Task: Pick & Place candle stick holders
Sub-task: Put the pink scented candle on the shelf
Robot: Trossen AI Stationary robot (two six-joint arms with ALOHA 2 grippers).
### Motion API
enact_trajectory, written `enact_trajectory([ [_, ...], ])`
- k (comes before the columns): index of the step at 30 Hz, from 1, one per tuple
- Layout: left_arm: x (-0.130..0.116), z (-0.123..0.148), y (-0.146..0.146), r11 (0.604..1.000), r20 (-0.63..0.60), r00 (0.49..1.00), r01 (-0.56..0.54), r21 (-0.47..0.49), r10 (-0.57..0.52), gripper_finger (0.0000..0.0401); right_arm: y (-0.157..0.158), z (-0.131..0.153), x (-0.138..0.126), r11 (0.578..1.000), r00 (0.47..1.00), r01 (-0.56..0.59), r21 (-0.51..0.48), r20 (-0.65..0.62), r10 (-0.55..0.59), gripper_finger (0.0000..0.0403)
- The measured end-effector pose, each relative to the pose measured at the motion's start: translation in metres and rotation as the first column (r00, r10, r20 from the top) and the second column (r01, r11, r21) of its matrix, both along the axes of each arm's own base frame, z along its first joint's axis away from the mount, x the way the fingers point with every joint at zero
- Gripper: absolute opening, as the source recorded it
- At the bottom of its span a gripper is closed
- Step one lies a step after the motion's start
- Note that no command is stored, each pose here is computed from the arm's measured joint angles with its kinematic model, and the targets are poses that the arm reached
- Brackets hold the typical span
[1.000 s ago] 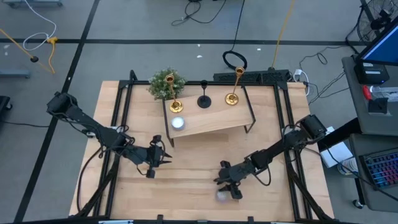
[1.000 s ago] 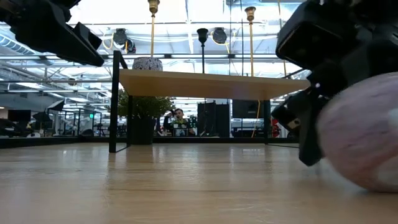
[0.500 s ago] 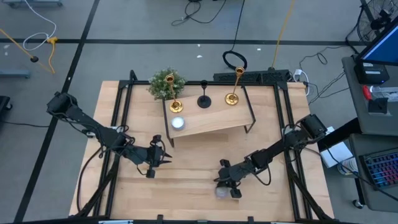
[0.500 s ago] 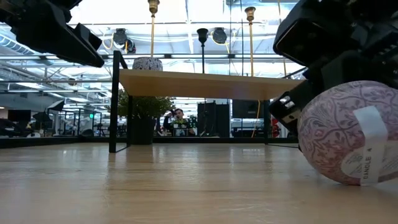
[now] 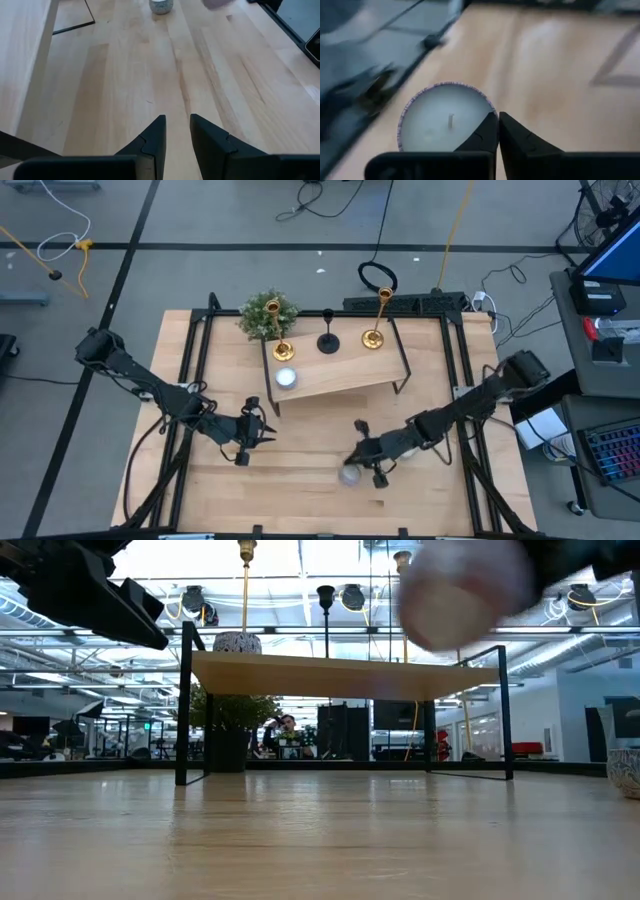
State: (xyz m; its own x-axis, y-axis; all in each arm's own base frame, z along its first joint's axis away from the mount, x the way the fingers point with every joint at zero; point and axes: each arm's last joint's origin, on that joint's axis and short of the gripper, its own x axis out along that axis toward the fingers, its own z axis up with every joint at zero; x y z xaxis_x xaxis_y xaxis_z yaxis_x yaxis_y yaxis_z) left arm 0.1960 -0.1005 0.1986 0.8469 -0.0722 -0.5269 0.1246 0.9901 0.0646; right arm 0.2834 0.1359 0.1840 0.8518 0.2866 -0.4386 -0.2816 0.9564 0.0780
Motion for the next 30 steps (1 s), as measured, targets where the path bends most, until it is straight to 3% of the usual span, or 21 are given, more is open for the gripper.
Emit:
enact_trajectory([
  [5,0.001,0.0,0.003,1.0,0.001,1.0,-0.012,0.004,0.012,0.0093,-0.025,0.041,0.002,0.96,0.963,0.199,-0.195,0.218,-0.156,0.0001],
  [7,0.003,0.0,0.005,1.0,0.001,1.0,-0.024,0.004,0.024,0.0093,-0.033,0.059,0.005,0.939,0.952,0.228,-0.256,0.259,-0.16,0.0001],
  [11,0.005,0.0,0.01,0.999,0.001,0.999,-0.046,0.004,0.046,0.0093,-0.043,0.097,0.018,0.894,0.964,0.222,-0.39,0.225,-0.141,0.0001],
  [14,0.006,0.0,0.012,0.998,0.0,0.998,-0.059,0.004,0.059,0.0093,-0.061,0.112,0.031,0.844,0.97,0.244,-0.478,0.136,-0.203,0.0001],
  [17,0.007,0.0,0.014,0.998,-0.001,0.998,-0.068,0.004,0.068,0.0093,-0.089,0.113,0.039,0.801,0.949,0.295,-0.521,0.064,-0.308,0.0001],
  [24,0.007,0.0,0.014,0.998,-0.005,0.998,-0.062,0.0,0.062,0.0093,-0.143,0.103,0.05,0.754,0.9,0.371,-0.542,0.011,-0.435,0.0],
  [30,0.006,-0.001,0.014,0.999,-0.014,0.999,-0.048,-0.007,0.048,0.0093,-0.168,0.092,0.053,0.775,0.895,0.347,-0.529,-0.059,-0.442,0.0],
])
